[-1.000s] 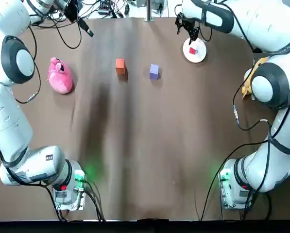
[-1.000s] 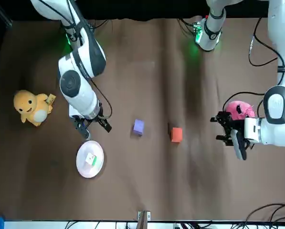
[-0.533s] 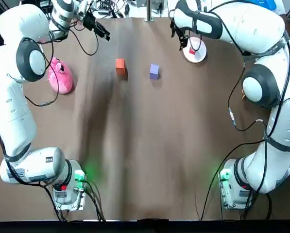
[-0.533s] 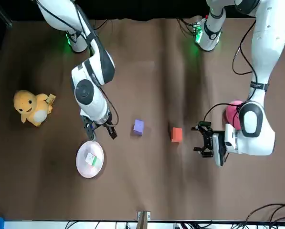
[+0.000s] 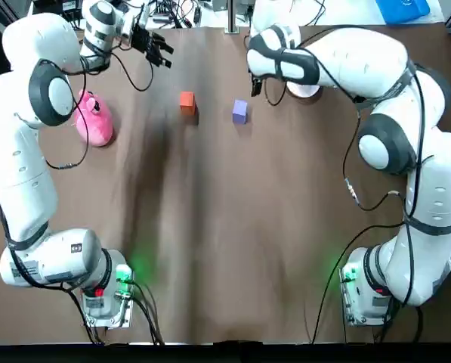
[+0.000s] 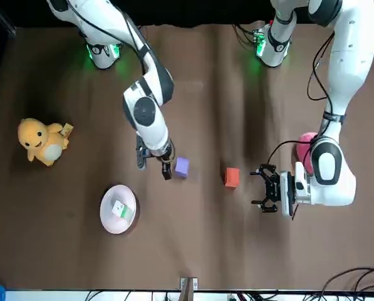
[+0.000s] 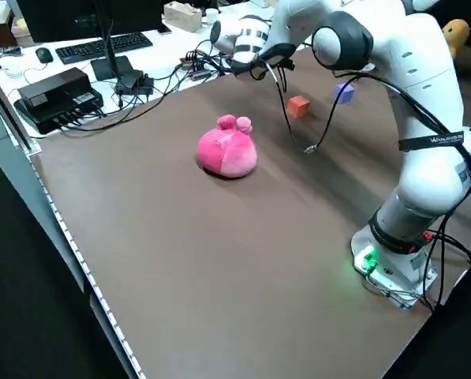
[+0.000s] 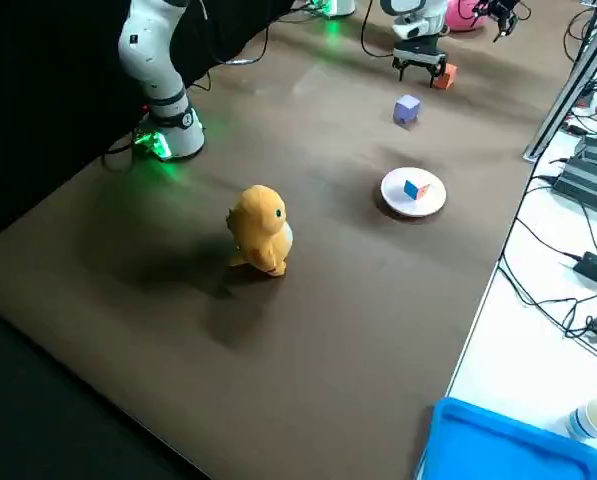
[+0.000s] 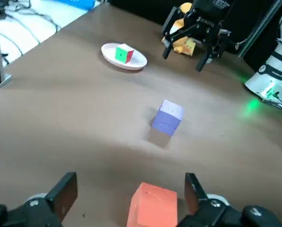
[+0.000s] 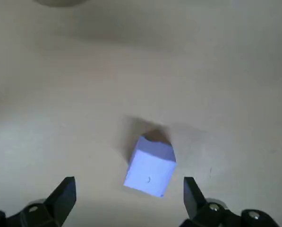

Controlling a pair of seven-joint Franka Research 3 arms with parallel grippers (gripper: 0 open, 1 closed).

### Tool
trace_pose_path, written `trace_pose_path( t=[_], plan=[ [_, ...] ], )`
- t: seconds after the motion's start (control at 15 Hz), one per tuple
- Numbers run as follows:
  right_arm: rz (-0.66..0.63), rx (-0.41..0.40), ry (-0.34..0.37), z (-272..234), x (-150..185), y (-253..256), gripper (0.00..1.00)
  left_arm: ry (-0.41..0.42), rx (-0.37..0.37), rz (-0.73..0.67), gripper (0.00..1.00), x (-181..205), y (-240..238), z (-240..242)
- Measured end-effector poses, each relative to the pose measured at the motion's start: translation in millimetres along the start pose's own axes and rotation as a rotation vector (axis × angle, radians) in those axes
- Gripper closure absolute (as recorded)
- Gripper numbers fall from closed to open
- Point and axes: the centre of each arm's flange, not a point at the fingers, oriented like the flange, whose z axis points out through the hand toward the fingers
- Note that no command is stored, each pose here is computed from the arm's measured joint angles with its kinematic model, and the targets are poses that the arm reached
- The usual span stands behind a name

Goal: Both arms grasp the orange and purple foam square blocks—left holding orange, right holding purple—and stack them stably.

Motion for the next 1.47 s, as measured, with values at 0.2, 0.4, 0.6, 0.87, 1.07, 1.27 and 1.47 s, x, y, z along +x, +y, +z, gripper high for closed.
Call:
trace_pose_path(
  t=[0.2, 0.4, 0.6, 0.87, 1.07, 1.27, 1.47],
  plan=[
    [0.053, -0.012, 0.006, 17.2, -13.1, 8.4, 0.0, 0.052, -0.027, 0.061, 0.0, -26.5, -2.5, 20.8],
    [0.076, -0.021, 0.011, 47.1, -20.6, 14.1, 0.0, 0.233, -0.123, 0.296, 0.0, -51.4, 8.4, 50.9],
    [0.073, -0.03, 0.015, 58.1, -35.9, 24.1, 0.0, 0.305, -0.119, 0.372, 0.0, -68.8, 10.6, 59.7],
    [0.144, -0.035, 0.022, 73.4, -47.4, 26.4, 0.0, 0.382, -0.077, 0.426, 0.0, -101.6, 18.8, 69.3],
    [0.179, -0.036, 0.028, 83.5, -46.9, 24.1, 0.0, 0.452, -0.021, 0.479, 0.0, -120.9, 24.3, 83.3],
    [0.196, -0.032, 0.03, 89.3, -46.2, 20.4, 0.0, 0.503, 0.049, 0.503, 0.0, -127.0, 20.5, 89.9],
    [0.198, -0.026, 0.028, 96.6, -45.5, 19.5, 0.0, 0.502, 0.072, 0.507, 0.0, -135.0, 18.7, 98.1]
  ],
)
